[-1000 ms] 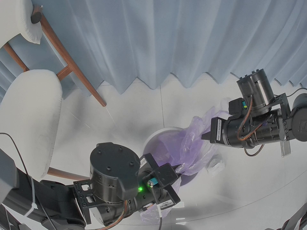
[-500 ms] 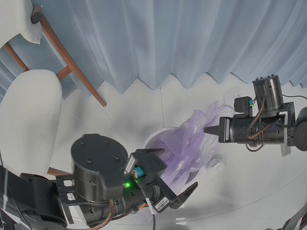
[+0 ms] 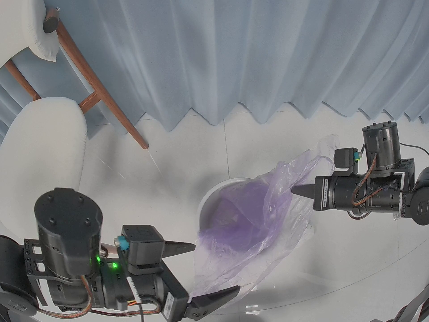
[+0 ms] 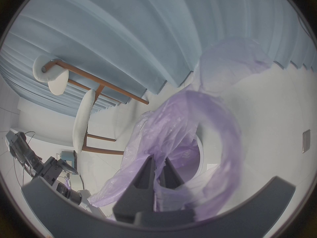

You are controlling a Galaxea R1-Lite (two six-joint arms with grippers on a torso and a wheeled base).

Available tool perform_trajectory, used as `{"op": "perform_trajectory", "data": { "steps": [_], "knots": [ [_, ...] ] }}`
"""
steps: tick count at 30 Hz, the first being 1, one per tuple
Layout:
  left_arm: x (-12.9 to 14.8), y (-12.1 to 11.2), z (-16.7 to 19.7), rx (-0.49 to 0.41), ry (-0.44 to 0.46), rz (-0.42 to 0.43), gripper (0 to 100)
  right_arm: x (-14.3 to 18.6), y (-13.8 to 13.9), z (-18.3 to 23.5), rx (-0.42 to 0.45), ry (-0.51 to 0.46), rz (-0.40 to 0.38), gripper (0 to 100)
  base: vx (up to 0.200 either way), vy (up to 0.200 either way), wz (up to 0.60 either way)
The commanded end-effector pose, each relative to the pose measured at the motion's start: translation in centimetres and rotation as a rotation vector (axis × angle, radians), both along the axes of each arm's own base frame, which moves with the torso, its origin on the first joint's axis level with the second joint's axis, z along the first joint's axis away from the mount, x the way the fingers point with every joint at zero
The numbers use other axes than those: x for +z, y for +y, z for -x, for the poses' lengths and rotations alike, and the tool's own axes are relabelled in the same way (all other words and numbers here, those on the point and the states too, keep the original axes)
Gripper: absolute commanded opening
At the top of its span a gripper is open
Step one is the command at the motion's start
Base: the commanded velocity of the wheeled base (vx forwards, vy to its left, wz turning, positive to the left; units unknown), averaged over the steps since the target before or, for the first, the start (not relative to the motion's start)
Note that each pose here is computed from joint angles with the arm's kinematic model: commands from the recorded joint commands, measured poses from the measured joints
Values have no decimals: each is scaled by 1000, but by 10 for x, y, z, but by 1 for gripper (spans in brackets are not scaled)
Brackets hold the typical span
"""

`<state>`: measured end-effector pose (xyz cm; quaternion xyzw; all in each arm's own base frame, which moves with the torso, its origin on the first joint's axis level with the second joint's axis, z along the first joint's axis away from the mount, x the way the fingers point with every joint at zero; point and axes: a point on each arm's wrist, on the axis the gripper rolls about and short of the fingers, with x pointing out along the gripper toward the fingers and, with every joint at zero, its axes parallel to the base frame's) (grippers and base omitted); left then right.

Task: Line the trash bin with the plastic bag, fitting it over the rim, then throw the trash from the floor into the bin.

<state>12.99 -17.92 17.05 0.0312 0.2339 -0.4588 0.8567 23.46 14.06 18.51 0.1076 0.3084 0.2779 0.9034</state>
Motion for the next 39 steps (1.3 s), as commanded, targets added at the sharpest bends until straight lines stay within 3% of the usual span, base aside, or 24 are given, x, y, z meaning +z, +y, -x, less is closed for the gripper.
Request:
{"op": "perform_trajectory", "data": {
  "steps": [1,3,9,16,23,39],
  "knots": [
    [-16,19,-2,-14,57,72,100,-1,0,-1,-8,2,-3,0,0,0,0],
    [-18,22,-2,-13,87,109,100,-3,-1,0,-10,6,2,0,0,0,0],
    [-26,23,-15,82,96,89,100,-2,-1,1,-21,8,-2,0,0,0,0],
    [-36,13,-19,43,91,87,100,-5,-1,2,-41,32,-14,0,0,0,0],
    [-58,4,-28,-24,34,-43,100,-5,2,1,-34,31,-13,0,0,0,0],
    [-95,-23,-54,-55,23,-20,100,-1,5,-2,-29,18,-19,0,0,0,0]
  ]
}}
